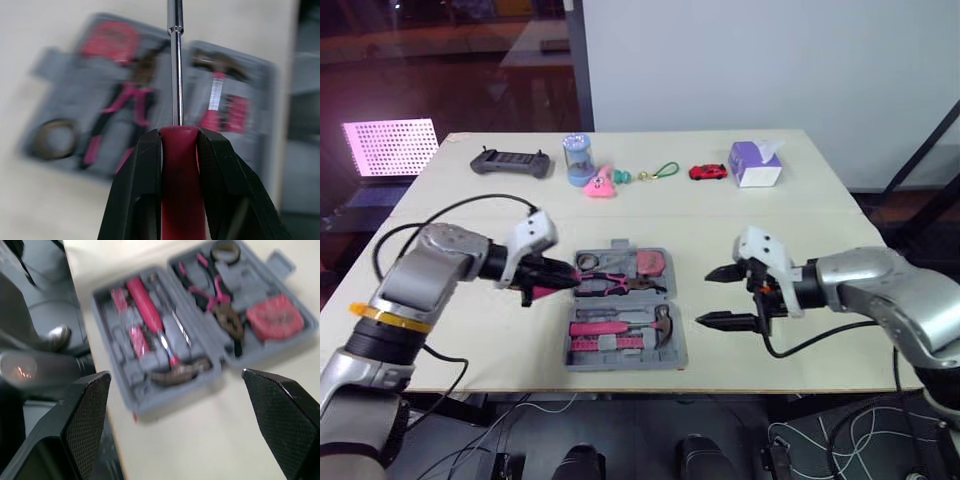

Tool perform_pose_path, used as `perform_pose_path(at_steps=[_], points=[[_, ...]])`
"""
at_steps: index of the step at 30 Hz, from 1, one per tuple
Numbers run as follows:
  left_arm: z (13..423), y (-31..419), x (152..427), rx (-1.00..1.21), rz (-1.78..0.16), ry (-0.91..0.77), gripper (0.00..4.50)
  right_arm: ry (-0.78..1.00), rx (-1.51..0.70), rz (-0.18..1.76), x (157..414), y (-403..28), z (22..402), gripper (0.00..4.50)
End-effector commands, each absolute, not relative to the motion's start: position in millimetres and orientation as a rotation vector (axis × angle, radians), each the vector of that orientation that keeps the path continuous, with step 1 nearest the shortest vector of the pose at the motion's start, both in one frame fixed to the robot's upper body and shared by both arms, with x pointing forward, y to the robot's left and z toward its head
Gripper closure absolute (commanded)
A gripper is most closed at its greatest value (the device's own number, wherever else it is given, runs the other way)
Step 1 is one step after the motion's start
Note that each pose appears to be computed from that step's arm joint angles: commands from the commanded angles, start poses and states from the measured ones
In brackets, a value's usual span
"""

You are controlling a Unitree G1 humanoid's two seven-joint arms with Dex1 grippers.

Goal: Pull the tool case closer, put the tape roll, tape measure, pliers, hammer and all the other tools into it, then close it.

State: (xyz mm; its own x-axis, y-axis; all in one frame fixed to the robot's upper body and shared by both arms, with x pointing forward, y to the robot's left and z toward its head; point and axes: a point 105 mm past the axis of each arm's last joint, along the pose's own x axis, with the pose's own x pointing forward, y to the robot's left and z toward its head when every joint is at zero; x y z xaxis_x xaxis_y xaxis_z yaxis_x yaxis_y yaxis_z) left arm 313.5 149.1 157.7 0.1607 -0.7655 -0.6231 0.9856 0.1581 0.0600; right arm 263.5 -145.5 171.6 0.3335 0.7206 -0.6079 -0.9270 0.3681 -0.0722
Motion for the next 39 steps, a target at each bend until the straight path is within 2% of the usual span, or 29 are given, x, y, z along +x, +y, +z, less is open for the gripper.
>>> perform_pose_path(at_steps=[1, 5, 9, 14, 25, 39], points=[[161.5, 138.2, 300.3, 0.654, -1.46, 0.592, 3.97, 0.535, -0.474, 1.157, 247.7, -150.1, 178.1, 0.0], [153.9, 120.8, 303.0, 0.744, -1.465, 0.674, 3.97, 0.583, -0.489, 1.144, 237.6, -158.4, 170.1, 0.0], [142.2, 106.0, 292.3, 0.806, -1.508, 0.749, 3.97, 0.592, -0.488, 1.129, 234.4, -159.6, 165.6, 0.0], [126.0, 91.9, 285.0, 0.93, -1.511, 0.751, 3.97, 0.597, -0.485, 1.132, 230.4, -158.2, 162.8, 0.0], [108.2, 73.0, 281.1, 0.908, -1.454, 0.758, 3.97, 0.601, -0.489, 1.152, 227.9, -153.1, 155.7, 0.0], [97.2, 71.3, 284.9, 0.884, -1.38, 0.779, 3.97, 0.596, -0.494, 1.165, 232.6, -149.9, 151.8, 0.0]])
